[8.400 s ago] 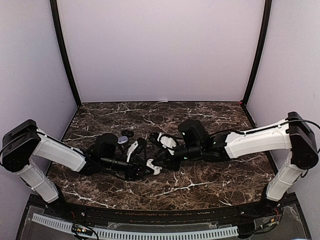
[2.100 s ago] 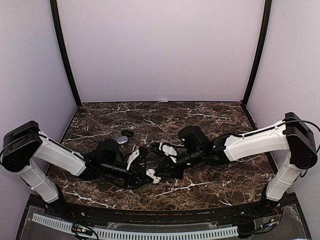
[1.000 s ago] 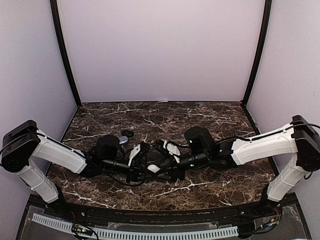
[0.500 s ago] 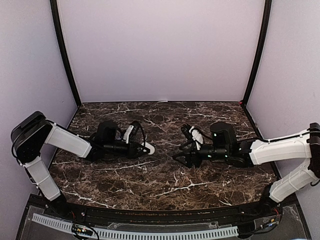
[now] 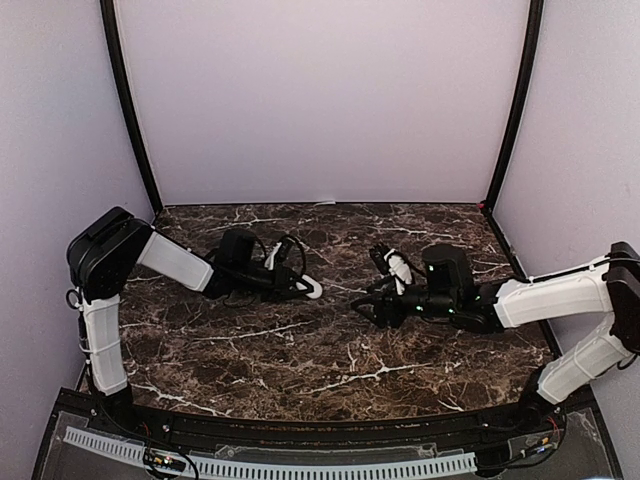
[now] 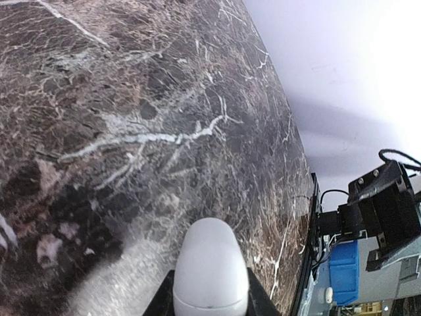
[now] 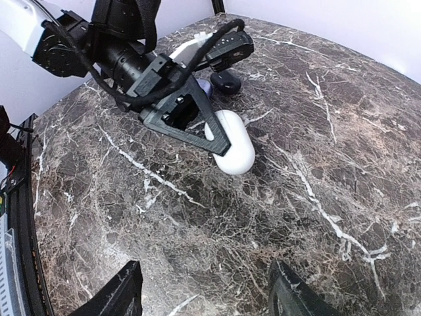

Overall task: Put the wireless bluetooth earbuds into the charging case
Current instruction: Place the charging case with the earbuds at the center of the board, then reset both arms

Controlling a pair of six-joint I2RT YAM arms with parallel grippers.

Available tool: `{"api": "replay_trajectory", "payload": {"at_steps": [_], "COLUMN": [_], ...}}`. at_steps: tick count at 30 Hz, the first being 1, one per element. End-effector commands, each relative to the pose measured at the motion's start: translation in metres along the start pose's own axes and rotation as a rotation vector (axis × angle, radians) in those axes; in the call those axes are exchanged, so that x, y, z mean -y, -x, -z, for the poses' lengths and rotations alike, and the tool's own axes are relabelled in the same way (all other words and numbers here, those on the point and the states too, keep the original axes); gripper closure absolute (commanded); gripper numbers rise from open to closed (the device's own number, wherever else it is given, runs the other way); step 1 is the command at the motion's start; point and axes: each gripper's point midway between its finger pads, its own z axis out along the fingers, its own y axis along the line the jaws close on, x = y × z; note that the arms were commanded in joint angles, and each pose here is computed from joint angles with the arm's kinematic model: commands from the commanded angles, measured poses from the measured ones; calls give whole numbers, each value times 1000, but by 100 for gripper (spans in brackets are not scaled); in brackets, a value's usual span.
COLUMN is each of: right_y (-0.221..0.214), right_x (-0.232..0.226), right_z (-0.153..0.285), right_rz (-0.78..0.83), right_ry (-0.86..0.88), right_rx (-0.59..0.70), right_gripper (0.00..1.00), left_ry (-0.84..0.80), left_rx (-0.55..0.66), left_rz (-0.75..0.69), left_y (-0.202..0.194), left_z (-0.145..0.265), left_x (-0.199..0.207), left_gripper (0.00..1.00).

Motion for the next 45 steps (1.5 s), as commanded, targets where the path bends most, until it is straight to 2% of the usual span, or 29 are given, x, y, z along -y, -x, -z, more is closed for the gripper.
{"api": "replay_trajectory", "payload": {"at_steps": [1,4,6,7,9,10,13,22,25,29,34,38,41,45], "right_y": [7,9,11,11,11,12,13,29,38,50,48,48,34,13], "right_x": [13,21,27,28,31,33,42,90,104,133,172,179,189,209], "right_z": [4,11,16,18,21,22,27,63,85,132,193,211,211,216], "right_rz": [-19,-33,-41,-42,-45,-44,-44,-99,-110,-139,-159,-29,31,32], "right_ry": [-32,-48,-57,-57,-60,-61,-94,-308,-408,-638,-954,-1036,-1056,-1049], "right_rx": [54,79,95,100,105,106,104,174,233,361,494,539,497,495], "right_gripper": [36,36,36,36,36,36,36,35,28,1,0,0,0,0], "left_ry": [15,77,112,128,147,151,194,371,414,514,663,822,978,1155], "left_rx": [-33,-45,-53,-55,-58,-60,-52,28,162,412,716,944,1040,1073], "left_rz": [142,219,239,243,245,240,230,126,-4,-189,-300,-453,-565,-583], "left_y": [8,12,13,14,13,12,8,-6,6,27,37,35,33,32], "left_z": [-9,-15,-16,-15,-12,-10,3,75,112,171,244,292,321,348], "left_x": [-22,-43,-50,-52,-52,-50,-47,-22,0,17,4,2,0,-16], "left_gripper": [82,81,75,66,38,28,11,7,8,8,7,7,3,1]}}
